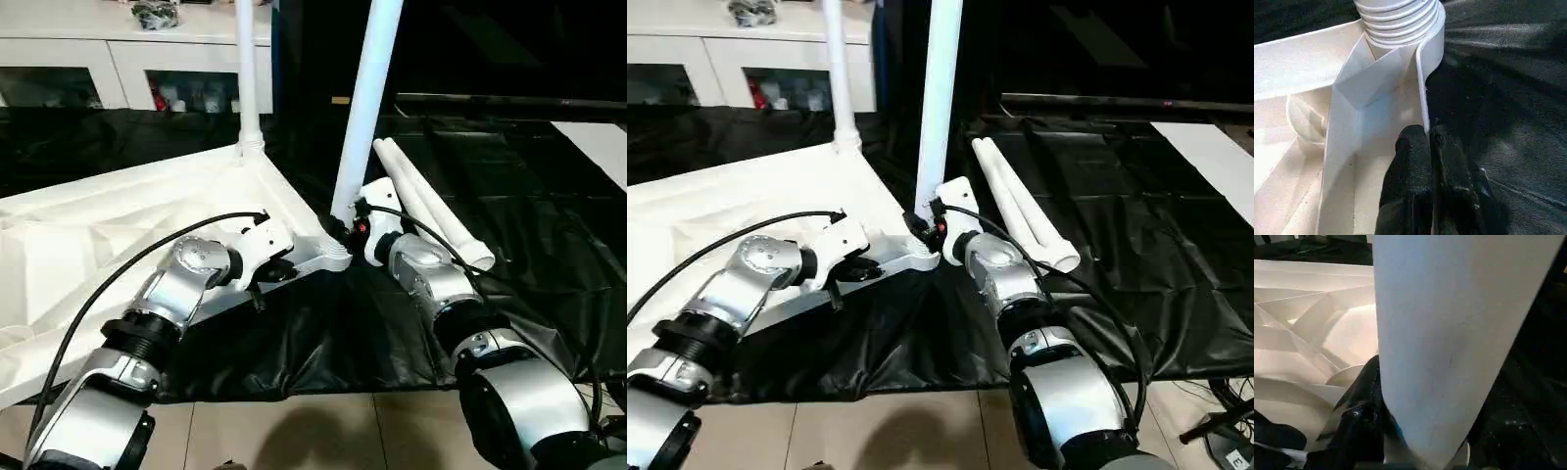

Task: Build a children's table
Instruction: Insert table leg to table base

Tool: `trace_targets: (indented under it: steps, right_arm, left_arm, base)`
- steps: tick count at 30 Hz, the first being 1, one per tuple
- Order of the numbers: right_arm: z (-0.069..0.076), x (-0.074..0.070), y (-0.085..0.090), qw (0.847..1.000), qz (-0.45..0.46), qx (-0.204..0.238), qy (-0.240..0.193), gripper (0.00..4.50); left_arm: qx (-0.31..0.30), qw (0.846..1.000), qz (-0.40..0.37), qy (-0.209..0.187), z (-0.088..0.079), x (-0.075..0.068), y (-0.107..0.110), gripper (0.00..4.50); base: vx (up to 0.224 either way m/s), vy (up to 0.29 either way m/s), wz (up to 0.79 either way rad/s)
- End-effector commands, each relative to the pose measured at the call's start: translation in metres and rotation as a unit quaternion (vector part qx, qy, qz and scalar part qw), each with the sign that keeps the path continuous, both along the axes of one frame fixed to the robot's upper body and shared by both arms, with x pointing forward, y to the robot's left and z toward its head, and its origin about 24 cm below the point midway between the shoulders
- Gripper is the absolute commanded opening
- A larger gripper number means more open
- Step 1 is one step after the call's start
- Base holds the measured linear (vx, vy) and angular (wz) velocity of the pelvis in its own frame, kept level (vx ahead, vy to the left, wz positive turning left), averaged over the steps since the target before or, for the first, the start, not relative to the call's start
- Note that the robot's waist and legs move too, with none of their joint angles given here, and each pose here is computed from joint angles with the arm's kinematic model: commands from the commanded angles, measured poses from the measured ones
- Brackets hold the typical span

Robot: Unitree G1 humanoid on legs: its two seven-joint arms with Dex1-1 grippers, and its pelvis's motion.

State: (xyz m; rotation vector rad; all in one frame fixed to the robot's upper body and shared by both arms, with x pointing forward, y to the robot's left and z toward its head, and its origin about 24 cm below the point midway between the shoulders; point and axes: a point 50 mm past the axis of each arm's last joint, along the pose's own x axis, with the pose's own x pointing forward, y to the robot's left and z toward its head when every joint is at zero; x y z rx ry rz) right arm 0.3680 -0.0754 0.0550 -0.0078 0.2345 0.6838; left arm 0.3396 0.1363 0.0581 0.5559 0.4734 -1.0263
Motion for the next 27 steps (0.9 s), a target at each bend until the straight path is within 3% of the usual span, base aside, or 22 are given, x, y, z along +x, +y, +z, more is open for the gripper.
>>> trace_targets:
  steps: [1, 13, 19, 27]
  right_arm:
    - [-0.041, -0.019, 0.0, 0.995, 0.008, -0.028, 0.094, 2.57]
    - [-0.029, -0.015, -0.002, 0.997, 0.045, -0.015, 0.066, 3.59]
    - [-0.018, -0.015, -0.01, 0.994, 0.103, 0.001, 0.042, 3.59]
    - [-0.011, -0.025, -0.029, 0.973, 0.229, -0.006, 0.022, 3.59]
  left_arm:
    - [-0.008, 0.999, -0.05, -0.016, 0.009, -0.002, -0.016, 0.0]
    - [-0.015, 0.996, -0.087, -0.018, 0.012, -0.009, -0.009, 0.0]
    - [-0.012, 0.992, -0.128, -0.01, 0.013, -0.015, -0.001, 0.0]
    - [-0.011, 0.983, -0.183, 0.021, 0.011, -0.023, 0.011, 0.0]
  base:
    - [0.0, 0.0, 0.0]
    - [0.027, -0.005, 0.02]
    - [0.0, 0.0, 0.0]
    - [0.0, 0.0, 0.0]
